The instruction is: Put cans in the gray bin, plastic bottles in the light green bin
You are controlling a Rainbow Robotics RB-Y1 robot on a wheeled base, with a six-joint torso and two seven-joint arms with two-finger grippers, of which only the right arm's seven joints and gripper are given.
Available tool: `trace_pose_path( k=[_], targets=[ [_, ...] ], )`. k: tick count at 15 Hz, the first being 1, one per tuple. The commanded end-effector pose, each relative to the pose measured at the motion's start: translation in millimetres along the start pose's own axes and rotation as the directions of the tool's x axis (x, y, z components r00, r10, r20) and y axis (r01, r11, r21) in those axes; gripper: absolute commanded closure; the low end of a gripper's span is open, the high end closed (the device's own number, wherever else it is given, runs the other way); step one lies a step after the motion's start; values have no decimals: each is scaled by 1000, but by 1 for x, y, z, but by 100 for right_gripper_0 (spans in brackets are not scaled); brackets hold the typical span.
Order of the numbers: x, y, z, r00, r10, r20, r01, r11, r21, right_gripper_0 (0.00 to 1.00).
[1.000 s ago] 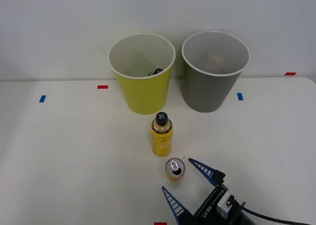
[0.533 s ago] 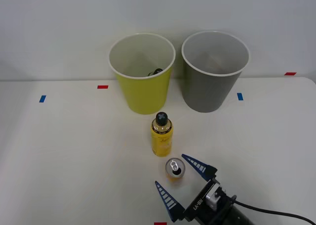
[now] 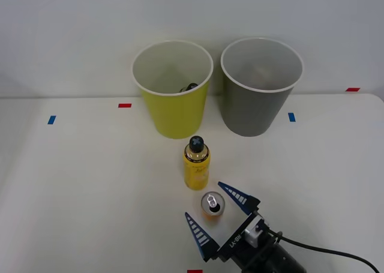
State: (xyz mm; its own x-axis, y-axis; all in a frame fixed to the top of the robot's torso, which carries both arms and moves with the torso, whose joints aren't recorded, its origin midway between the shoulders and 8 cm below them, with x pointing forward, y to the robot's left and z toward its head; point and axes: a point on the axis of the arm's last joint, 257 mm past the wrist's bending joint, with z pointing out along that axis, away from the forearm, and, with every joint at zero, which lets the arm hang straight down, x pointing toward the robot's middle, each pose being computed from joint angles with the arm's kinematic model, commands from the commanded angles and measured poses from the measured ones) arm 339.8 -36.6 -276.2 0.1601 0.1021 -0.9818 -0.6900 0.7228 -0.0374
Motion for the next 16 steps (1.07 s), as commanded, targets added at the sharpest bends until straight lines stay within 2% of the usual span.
trace_pose_path(
  k=[1, 16],
  targets=[
    [-4, -1, -6, 1000, 10, 15, -10, 1000, -4, 0],
    [-3, 8, 9, 1000, -18, 13, 17, 1000, 10, 0]
  ],
)
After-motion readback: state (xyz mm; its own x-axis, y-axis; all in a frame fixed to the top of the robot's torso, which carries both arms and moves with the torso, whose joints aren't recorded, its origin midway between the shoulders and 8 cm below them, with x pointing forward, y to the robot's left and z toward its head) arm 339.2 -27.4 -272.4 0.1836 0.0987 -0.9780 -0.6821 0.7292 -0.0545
